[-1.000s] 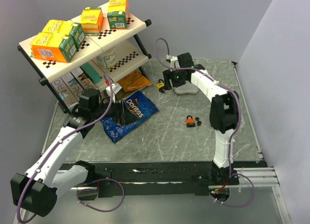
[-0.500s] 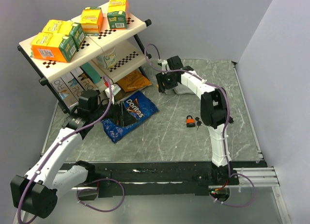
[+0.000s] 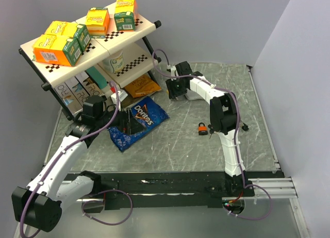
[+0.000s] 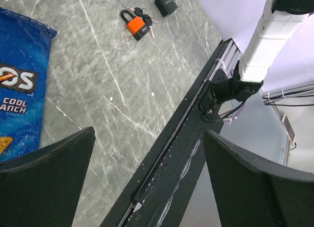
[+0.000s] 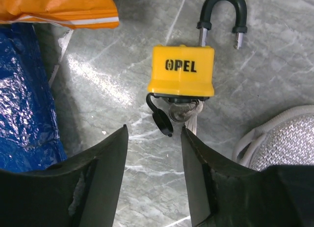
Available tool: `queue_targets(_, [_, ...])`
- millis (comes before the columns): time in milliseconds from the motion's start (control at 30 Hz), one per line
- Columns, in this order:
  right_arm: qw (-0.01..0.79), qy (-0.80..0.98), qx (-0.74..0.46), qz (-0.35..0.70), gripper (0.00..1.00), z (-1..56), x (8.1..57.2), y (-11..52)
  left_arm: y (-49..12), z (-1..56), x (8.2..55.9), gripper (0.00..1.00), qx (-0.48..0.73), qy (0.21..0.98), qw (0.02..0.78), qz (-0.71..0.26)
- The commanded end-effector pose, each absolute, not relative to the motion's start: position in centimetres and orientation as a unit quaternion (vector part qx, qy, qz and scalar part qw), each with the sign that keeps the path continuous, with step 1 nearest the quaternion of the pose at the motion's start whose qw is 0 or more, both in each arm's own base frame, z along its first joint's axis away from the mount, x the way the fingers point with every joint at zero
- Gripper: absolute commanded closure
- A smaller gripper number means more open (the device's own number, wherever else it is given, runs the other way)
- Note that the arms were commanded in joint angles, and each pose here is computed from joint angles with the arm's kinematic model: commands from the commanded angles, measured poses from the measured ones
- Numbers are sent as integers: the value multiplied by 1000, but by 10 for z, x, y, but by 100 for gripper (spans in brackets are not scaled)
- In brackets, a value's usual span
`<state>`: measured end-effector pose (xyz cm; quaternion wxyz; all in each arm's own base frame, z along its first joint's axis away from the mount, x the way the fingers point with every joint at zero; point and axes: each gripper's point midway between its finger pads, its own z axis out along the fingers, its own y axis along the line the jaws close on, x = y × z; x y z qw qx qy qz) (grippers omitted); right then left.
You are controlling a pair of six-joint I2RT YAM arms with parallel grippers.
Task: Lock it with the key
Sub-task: Move the lock to the center of the board.
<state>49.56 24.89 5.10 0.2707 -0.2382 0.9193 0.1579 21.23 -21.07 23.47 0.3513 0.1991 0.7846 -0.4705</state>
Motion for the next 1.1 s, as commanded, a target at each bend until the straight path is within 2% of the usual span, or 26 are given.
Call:
queue_targets(0, [296, 910, -243, 161, 47, 59, 509, 264, -208, 237, 212, 4, 212, 778, 361, -468])
queue_targets(200, [299, 908, -246, 157, 48, 57, 514, 266, -206, 235, 213, 4, 209, 782, 361, -463])
queue_targets(367, [297, 909, -249, 152, 55, 54, 511, 264, -204, 232, 214, 4, 208, 784, 360, -461])
queue_targets(500, [290, 916, -243, 134, 73, 47, 509, 255, -204, 234, 216, 4, 206, 783, 360, -463])
queue_targets(533, [288, 917, -243, 133, 83, 46, 507, 254, -204, 235, 216, 4, 209, 782, 361, -462])
queue_targets(633, [283, 917, -248, 134, 98, 51, 498, 252, -203, 234, 216, 4, 209, 784, 359, -460])
queue_targets(667, [283, 916, -251, 135, 100, 53, 495, 251, -203, 235, 216, 4, 209, 784, 360, -460])
queue_targets(800, [262, 921, -249, 143, 100, 55, 462, 241, -203, 239, 212, 3, 214, 779, 362, -465])
queue_targets(867, [275, 916, -244, 161, 100, 77, 449, 241, -203, 239, 210, 3, 210, 778, 361, -469])
queue_targets(1067, [231, 923, -244, 189, 100, 82, 375, 226, -204, 245, 204, 3, 210, 768, 369, -479])
